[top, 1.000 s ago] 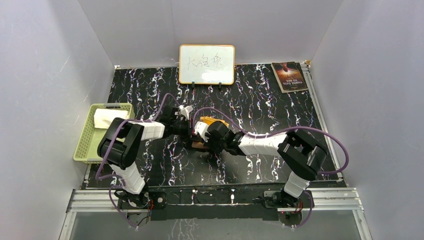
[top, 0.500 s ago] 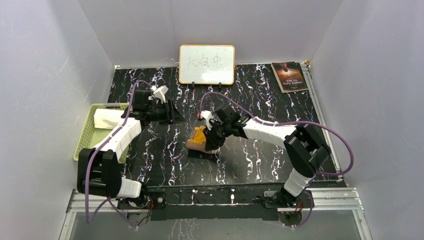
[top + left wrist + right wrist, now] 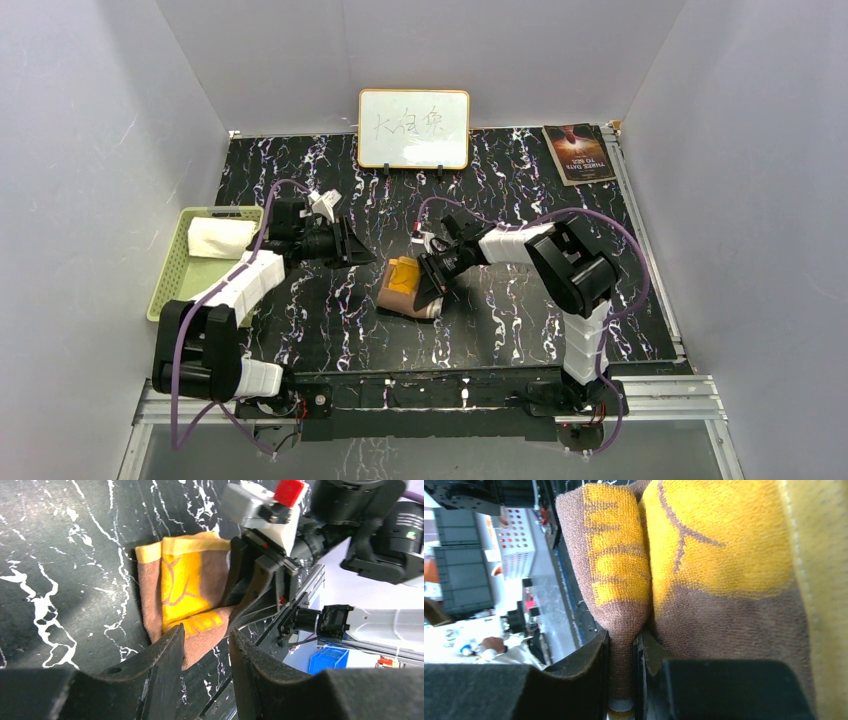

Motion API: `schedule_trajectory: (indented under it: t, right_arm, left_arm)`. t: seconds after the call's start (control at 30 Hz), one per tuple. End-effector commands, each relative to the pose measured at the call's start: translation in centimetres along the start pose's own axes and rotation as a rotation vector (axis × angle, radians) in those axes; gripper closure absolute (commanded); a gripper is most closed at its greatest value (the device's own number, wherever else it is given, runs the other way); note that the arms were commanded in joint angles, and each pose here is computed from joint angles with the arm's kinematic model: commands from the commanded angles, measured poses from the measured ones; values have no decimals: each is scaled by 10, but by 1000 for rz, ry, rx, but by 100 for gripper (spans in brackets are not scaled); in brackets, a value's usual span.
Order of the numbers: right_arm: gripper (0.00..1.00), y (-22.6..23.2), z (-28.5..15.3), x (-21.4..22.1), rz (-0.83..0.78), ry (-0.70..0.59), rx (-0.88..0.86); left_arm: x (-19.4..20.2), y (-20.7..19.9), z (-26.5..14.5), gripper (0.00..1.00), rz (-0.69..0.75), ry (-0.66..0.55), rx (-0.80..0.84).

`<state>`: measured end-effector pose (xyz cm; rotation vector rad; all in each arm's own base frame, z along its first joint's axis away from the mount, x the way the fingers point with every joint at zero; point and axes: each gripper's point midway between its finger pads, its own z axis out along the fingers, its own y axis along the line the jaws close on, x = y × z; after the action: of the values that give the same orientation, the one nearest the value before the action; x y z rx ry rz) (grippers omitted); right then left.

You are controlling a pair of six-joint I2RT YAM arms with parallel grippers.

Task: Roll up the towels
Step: Roll the towel at the center of the board.

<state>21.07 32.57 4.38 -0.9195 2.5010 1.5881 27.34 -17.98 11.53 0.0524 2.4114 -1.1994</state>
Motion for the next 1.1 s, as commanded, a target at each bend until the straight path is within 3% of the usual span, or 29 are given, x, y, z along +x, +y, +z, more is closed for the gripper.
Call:
schedule_trajectory:
  t: [0.0, 0.27, 0.43, 0.73, 0.83, 0.87, 0.9, 0.93, 1.07]
  right_arm:
    - [87, 25, 0, -18, 16, -29, -147]
    - [86, -22, 5, -2, 223, -13, -28]
    - [84, -32, 6, 1, 269, -11, 11]
    - [80, -34, 1, -2, 261, -11, 66]
    - [70, -33, -6, -10, 215, -23, 116]
    - [61, -31, -9, -14, 188, -32, 138]
    - [46, -27, -16, -22, 143, -49, 160]
    - [40, -25, -22, -27, 104, -62, 192]
    - [33, -18, -57, -60, -81, -180, 389]
  left_arm:
    - [-2, -31, -6, 64, 35, -25, 115]
    - [29, -44, 17, 66, 1, 62, 191]
    - [55, -47, 38, 80, -22, 142, 225]
    - [83, 16, 68, 82, -98, 159, 21]
    - [88, 36, 72, 83, -103, 162, -61]
    - [90, 41, 73, 83, -106, 164, -77]
    - [92, 45, 74, 83, -111, 169, -88]
    - [93, 48, 76, 83, -114, 173, -99]
    - [97, 57, 78, 84, -120, 188, -126]
